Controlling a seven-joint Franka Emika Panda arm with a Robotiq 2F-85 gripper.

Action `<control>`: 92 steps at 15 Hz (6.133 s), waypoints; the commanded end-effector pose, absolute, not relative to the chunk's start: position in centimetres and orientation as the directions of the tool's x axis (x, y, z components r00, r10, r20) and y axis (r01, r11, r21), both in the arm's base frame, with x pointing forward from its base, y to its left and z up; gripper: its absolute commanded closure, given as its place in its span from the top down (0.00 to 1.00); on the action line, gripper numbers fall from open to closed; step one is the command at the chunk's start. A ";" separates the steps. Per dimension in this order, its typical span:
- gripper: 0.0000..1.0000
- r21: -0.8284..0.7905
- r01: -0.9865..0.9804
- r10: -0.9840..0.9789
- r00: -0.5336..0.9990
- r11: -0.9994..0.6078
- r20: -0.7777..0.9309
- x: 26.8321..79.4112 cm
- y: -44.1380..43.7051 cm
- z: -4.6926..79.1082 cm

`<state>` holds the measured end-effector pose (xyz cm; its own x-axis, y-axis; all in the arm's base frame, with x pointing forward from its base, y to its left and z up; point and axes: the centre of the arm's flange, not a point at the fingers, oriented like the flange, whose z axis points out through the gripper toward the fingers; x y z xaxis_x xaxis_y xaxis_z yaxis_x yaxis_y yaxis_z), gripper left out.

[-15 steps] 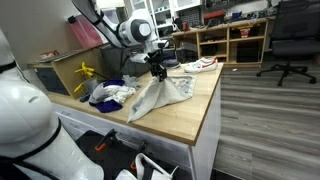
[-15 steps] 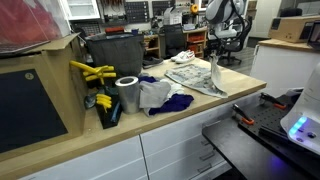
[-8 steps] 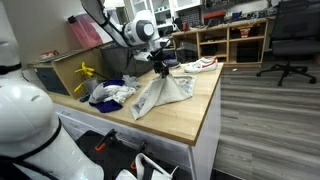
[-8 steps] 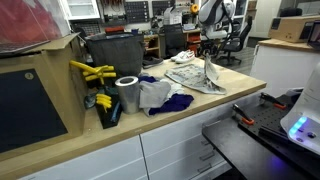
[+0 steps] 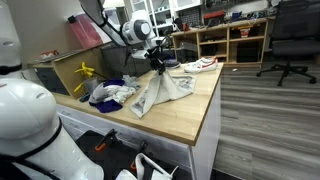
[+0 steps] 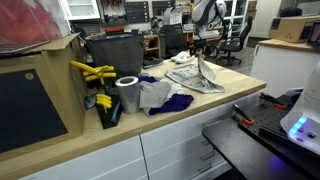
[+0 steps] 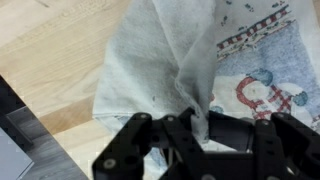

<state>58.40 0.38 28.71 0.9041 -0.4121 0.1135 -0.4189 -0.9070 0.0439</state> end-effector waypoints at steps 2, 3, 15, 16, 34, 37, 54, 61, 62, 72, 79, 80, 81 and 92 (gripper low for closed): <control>0.00 0.035 -0.445 -0.437 0.889 -0.895 0.139 60.7 1.9 29.6; 0.00 0.028 -0.442 -0.434 0.889 -0.896 0.146 61.1 2.1 29.8; 0.00 -0.013 -0.409 -0.403 0.893 -0.913 0.199 65.3 6.7 29.3; 0.00 -0.009 -0.405 -0.398 0.895 -0.914 0.199 65.6 7.1 28.8; 0.16 -0.026 -0.360 -0.352 0.892 -0.933 0.283 71.5 14.4 24.9; 0.29 -0.016 -0.348 -0.336 0.892 -0.937 0.303 71.9 15.0 24.2; 1.00 -0.053 -0.477 -0.470 0.831 -0.877 0.298 65.6 2.6 35.3; 1.00 0.001 -0.665 -0.653 0.733 -0.746 0.188 63.9 -5.8 34.4; 1.00 0.004 -0.696 -0.684 0.707 -0.718 0.181 63.9 -6.6 34.2; 1.00 0.033 -0.917 -0.911 0.400 -0.398 0.106 66.7 -11.3 28.0; 1.00 0.095 -0.962 -0.963 0.263 -0.257 0.053 68.7 -13.1 23.6; 1.00 0.096 -0.964 -0.966 0.254 -0.249 0.043 68.6 -13.2 23.0; 1.00 0.097 -0.966 -0.968 0.246 -0.241 0.039 68.5 -13.2 22.6; 1.00 0.063 -0.949 -0.949 0.311 -0.308 0.051 68.8 -11.1 19.8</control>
